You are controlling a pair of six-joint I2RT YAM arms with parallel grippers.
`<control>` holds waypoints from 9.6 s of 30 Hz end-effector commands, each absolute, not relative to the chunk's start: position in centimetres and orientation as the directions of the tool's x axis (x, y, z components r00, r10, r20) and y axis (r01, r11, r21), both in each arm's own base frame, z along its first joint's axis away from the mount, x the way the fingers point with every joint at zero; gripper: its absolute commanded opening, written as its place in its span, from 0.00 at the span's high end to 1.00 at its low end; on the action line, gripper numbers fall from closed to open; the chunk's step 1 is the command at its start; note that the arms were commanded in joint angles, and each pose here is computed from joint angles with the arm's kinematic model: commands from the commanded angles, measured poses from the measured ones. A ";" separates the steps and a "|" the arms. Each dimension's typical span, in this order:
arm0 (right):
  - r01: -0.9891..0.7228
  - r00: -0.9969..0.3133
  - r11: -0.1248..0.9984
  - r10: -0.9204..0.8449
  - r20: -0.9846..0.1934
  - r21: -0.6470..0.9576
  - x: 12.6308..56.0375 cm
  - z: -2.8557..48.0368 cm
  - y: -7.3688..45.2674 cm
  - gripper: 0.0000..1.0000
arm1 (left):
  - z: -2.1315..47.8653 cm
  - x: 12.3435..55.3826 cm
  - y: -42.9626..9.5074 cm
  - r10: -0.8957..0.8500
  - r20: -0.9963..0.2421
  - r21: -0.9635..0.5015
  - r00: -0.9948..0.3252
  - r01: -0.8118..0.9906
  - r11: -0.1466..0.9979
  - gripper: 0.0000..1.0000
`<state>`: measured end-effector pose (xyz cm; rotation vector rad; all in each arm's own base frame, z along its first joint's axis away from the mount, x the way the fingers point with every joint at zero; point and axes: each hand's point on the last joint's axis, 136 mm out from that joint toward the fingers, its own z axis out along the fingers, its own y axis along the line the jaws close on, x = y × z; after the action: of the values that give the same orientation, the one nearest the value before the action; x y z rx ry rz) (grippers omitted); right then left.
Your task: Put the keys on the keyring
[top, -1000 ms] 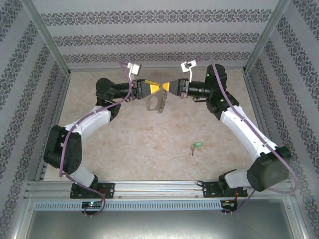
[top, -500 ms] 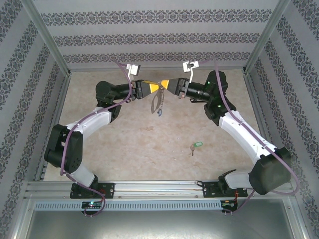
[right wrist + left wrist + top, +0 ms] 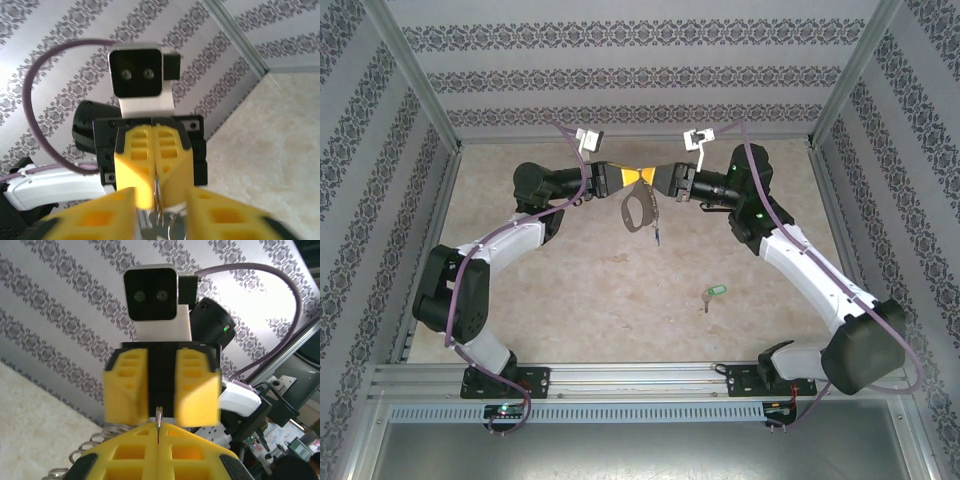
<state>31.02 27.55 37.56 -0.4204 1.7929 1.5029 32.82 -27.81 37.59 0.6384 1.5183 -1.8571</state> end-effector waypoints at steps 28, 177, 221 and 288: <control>-0.769 -0.639 0.234 -0.278 -0.717 0.594 23.0 36.4 28.7 0.60 | 34.9 24.7 -26.5 0.288 -0.813 -0.498 -0.505 0.861 0.104 1.00; -0.779 -0.626 0.152 -0.157 -0.764 0.608 22.9 38.5 28.0 0.61 | 37.9 23.0 -28.0 0.202 -0.831 -0.535 -0.518 0.844 -0.035 1.00; -0.802 -0.577 0.110 0.114 -0.809 0.587 25.0 42.5 26.9 1.00 | 41.8 27.3 -27.8 -0.198 -0.836 -0.513 -0.512 0.857 -0.051 0.63; -0.753 -0.549 0.363 0.116 -0.828 0.549 26.2 39.2 25.8 0.63 | 40.4 26.1 -28.7 0.007 -0.845 -0.531 -0.535 0.837 -0.131 1.00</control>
<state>27.87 26.74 39.46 -0.4627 1.7321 1.3591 28.42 -29.13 39.87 0.8057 1.5459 -1.7910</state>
